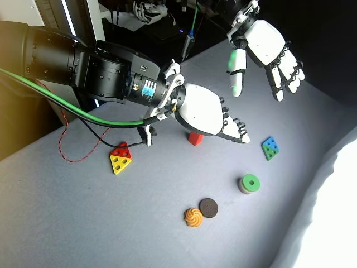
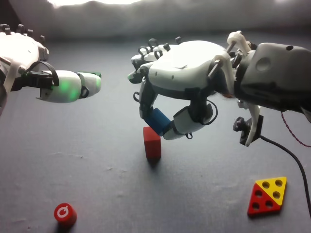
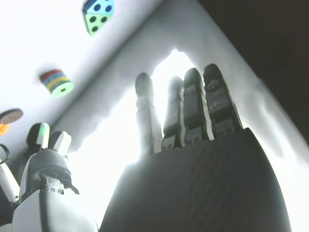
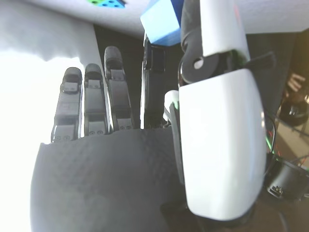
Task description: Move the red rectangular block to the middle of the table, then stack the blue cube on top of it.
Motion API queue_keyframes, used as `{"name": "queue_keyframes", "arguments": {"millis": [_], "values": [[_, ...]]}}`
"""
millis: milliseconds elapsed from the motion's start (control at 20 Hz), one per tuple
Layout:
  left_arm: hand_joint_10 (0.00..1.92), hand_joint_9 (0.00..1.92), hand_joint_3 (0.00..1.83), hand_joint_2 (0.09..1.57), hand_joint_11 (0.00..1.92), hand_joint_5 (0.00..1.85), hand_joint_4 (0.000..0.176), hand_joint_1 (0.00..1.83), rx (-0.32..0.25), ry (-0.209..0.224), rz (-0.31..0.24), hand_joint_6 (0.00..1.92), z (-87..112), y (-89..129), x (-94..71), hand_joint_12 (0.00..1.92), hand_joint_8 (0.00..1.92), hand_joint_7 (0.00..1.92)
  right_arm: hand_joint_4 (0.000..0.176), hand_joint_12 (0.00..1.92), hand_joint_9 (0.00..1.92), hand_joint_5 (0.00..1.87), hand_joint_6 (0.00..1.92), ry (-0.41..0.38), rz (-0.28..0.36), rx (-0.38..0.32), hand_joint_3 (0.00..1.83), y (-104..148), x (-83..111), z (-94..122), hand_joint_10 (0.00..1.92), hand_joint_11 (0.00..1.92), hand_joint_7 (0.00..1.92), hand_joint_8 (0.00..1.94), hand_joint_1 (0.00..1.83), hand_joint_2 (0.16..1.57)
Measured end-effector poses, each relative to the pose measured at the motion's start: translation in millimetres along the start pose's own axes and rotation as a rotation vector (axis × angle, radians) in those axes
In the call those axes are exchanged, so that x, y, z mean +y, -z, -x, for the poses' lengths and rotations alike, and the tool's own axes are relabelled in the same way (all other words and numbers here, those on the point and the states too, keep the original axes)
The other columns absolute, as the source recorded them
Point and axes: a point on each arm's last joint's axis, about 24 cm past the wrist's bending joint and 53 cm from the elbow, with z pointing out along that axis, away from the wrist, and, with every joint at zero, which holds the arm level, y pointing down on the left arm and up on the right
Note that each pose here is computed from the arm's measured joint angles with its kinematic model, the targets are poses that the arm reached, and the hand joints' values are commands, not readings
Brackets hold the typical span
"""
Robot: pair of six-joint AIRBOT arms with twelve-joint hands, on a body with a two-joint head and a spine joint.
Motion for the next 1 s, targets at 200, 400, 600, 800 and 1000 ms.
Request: {"name": "queue_keyframes", "arguments": {"millis": [200,400,600,800,1000], "values": [[0.01,0.07,0.00,0.96,0.00,0.38,0.050,0.02,-0.002,0.004,-0.001,0.00,1.2,0.0,-0.9,0.00,0.01,0.13,0.150,0.00,0.05,1.14,0.72,0.036,0.003,0.012,0.00,-4.5,-1.6,-1.9,0.00,0.00,0.29,0.00,1.08,1.04],[0.00,0.07,0.00,0.95,0.00,0.40,0.046,0.02,-0.003,0.004,-0.002,0.01,1.4,0.1,-1.1,0.00,0.01,0.13,0.132,0.00,0.03,1.15,0.71,0.057,0.007,0.017,0.00,-5.1,-0.3,-3.3,0.00,0.00,0.27,0.00,1.08,1.04],[0.00,0.05,0.00,0.95,0.00,0.40,0.041,0.00,-0.003,0.004,-0.001,0.00,1.5,0.1,-1.0,0.00,0.00,0.12,0.174,0.00,0.01,1.11,0.78,0.061,0.024,0.016,0.00,-6.7,7.5,-0.5,0.00,0.00,0.25,0.00,1.06,1.05],[0.01,0.08,0.00,0.95,0.01,0.40,0.045,0.04,-0.004,0.006,-0.002,0.00,2.0,0.1,-1.4,0.00,0.01,0.14,0.138,0.00,0.04,1.15,0.72,0.088,0.030,0.019,0.00,-6.7,9.3,-0.5,0.01,0.00,0.29,0.00,1.08,1.04],[0.00,0.06,0.00,0.96,0.00,0.40,0.050,0.05,-0.006,0.008,-0.001,0.00,3.0,0.2,-1.7,0.00,0.00,0.12,0.170,0.00,0.03,1.10,0.78,0.118,0.036,0.027,0.00,-6.7,10.7,-2.8,0.00,0.00,0.26,0.00,1.06,1.06]]}}
